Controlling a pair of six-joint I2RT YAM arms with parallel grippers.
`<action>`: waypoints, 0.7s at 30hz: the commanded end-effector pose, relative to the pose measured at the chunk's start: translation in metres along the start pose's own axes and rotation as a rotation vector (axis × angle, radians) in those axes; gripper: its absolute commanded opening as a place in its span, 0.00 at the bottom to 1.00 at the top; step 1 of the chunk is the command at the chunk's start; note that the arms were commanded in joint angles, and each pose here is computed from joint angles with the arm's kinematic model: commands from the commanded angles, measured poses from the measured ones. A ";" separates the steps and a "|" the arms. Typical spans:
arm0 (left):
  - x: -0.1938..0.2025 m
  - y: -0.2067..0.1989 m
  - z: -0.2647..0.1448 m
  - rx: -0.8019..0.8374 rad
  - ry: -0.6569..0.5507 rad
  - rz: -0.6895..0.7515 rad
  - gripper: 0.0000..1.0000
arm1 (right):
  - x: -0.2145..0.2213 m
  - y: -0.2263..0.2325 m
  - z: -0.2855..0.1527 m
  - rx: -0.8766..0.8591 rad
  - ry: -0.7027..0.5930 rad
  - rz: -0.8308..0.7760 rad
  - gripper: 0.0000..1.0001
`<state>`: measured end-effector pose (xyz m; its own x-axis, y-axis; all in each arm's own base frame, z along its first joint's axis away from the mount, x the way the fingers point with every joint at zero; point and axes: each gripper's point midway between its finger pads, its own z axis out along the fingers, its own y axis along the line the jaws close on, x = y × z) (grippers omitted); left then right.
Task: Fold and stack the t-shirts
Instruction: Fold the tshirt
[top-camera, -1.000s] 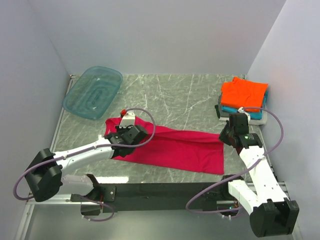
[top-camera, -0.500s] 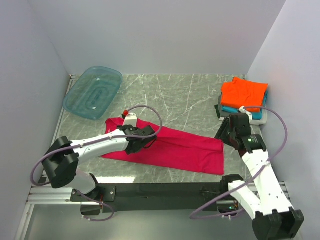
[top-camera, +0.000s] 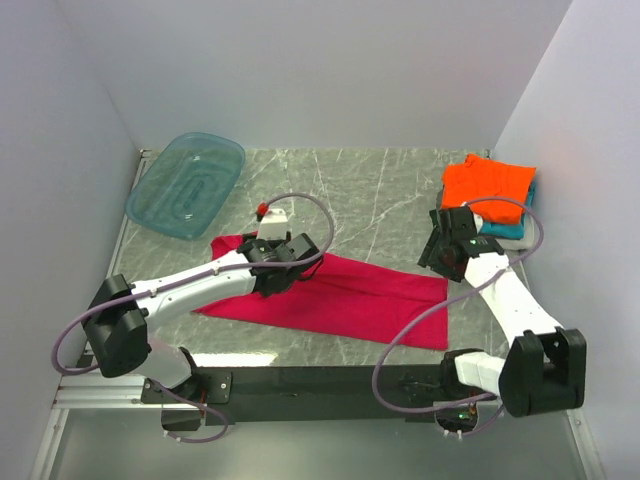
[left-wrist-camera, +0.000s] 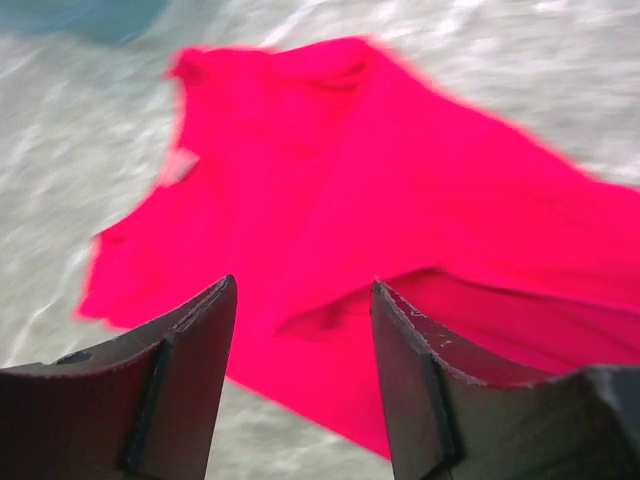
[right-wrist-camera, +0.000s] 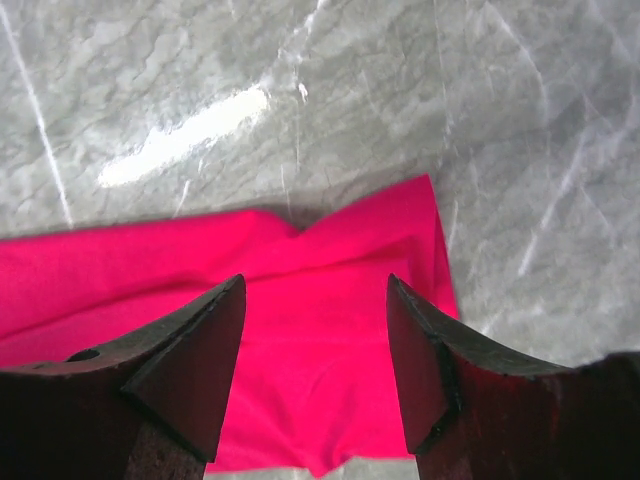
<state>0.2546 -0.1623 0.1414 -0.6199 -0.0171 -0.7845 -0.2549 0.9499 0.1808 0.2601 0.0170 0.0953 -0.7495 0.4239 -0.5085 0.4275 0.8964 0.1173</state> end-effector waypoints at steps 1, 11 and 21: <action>-0.033 -0.049 -0.014 0.208 -0.057 -0.025 0.61 | -0.005 -0.001 0.013 0.017 -0.027 0.036 0.65; -0.024 -0.168 -0.021 0.638 -0.041 0.089 0.61 | 0.019 -0.021 0.034 0.140 0.045 0.061 0.65; 0.013 -0.214 -0.013 0.799 0.014 0.188 0.61 | 0.030 -0.031 0.044 0.185 0.076 0.059 0.65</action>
<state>0.2891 -0.3412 0.0835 -0.6529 0.1718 -0.7377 0.3635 0.9255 -0.1062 0.2430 0.0048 0.0397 -0.7792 0.4760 -0.4079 0.5227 0.8525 -0.0037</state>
